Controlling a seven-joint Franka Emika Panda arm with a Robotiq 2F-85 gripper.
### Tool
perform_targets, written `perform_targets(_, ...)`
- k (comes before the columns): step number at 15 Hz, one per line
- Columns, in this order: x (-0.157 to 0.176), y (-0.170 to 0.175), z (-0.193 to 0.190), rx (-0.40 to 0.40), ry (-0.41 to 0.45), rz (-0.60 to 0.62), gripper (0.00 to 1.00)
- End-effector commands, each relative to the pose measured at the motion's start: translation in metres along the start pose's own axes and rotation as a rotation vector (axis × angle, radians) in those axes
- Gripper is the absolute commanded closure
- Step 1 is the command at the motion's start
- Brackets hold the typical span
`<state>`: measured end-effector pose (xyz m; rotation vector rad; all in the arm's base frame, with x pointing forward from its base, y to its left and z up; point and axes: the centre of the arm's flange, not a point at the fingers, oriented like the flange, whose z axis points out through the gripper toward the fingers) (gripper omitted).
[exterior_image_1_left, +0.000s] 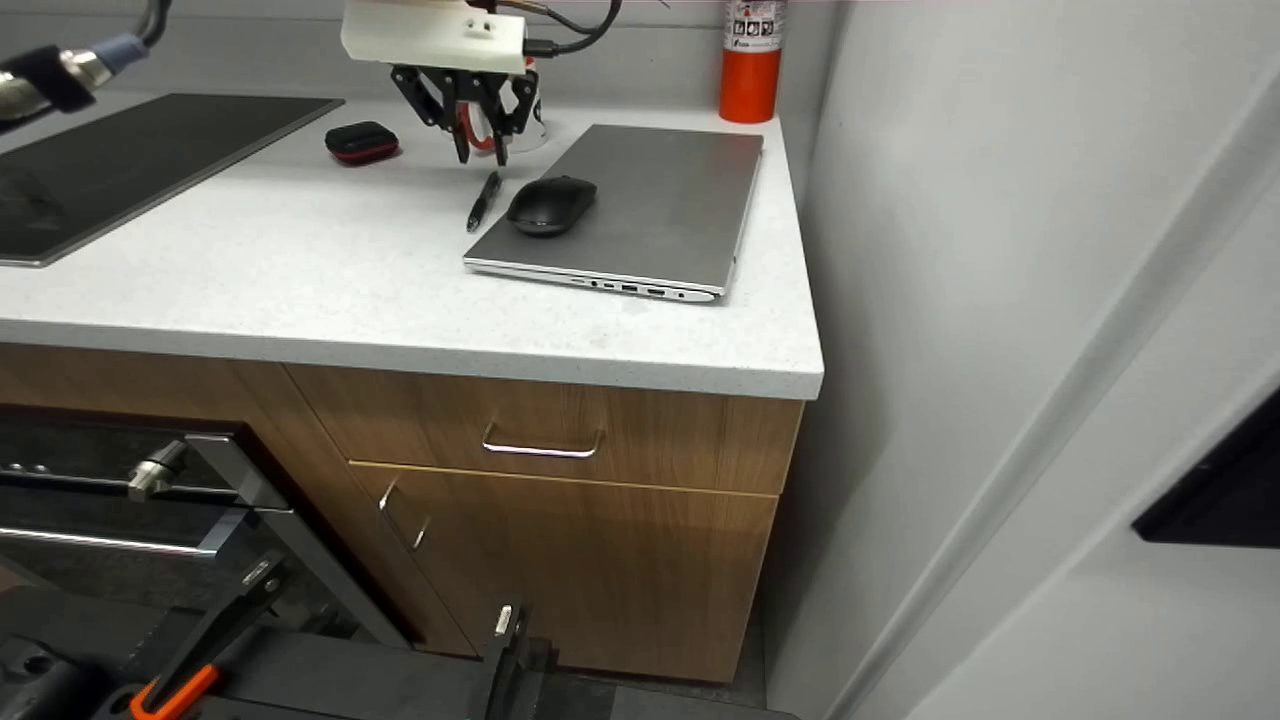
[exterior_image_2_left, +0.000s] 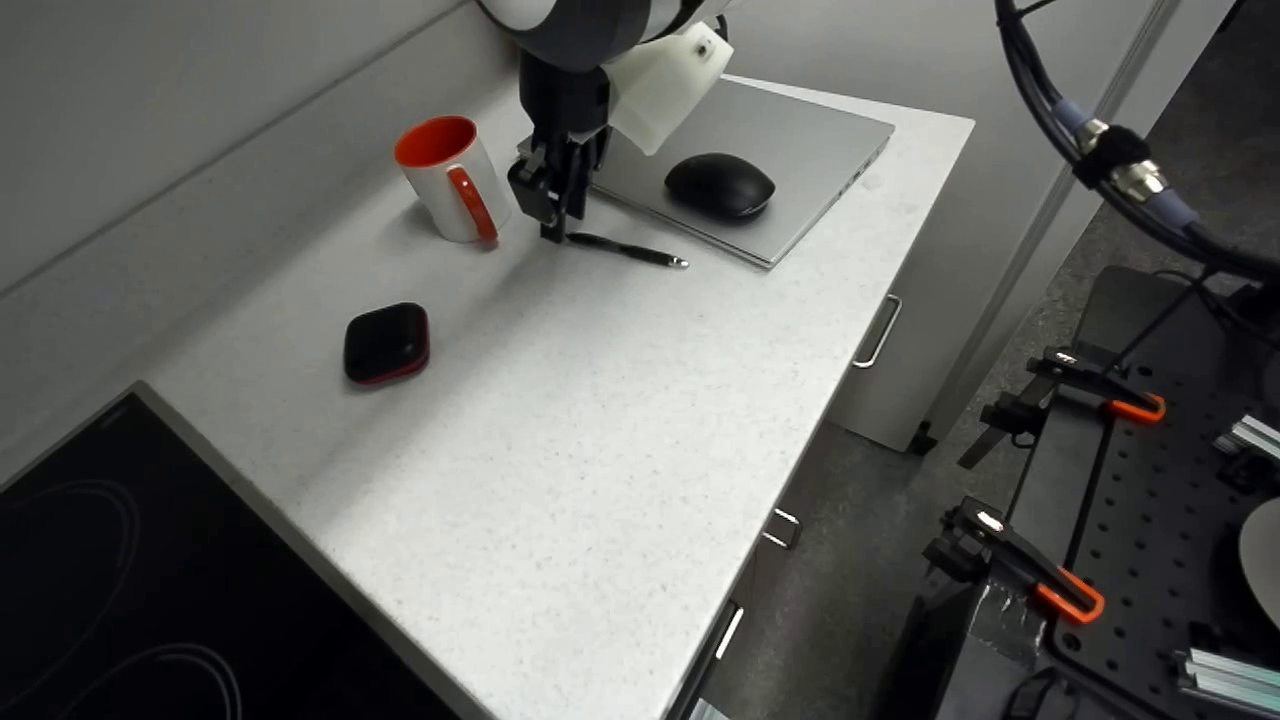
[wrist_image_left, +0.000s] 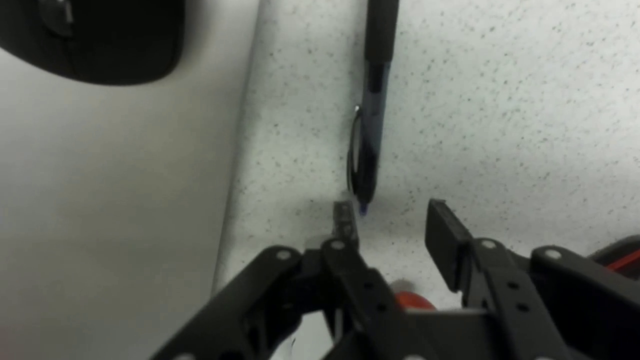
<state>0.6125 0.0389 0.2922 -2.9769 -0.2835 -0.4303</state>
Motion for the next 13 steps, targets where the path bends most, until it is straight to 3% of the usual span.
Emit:
perform_targets(1, 0.0133, 0.0058, -0.0003, -0.004, 0.015, 0.015, 0.25)
perform_targets(4, 0.0167, 0.008, -0.0054, 0.0, 0.035, 0.02, 0.03)
perform_targets(5, 0.0183, 0.0086, -0.0064, 0.002, 0.041, 0.021, 0.0)
perform_targets(8, 0.022, 0.0082, -0.0091, 0.037, 0.048, 0.017, 0.0)
perform_targets(9, 0.0146, 0.0053, -0.0084, 0.006, 0.035, 0.014, 0.0)
perform_targets(13, 0.0171, 0.0029, -0.0099, 0.016, 0.042, 0.015, 0.0)
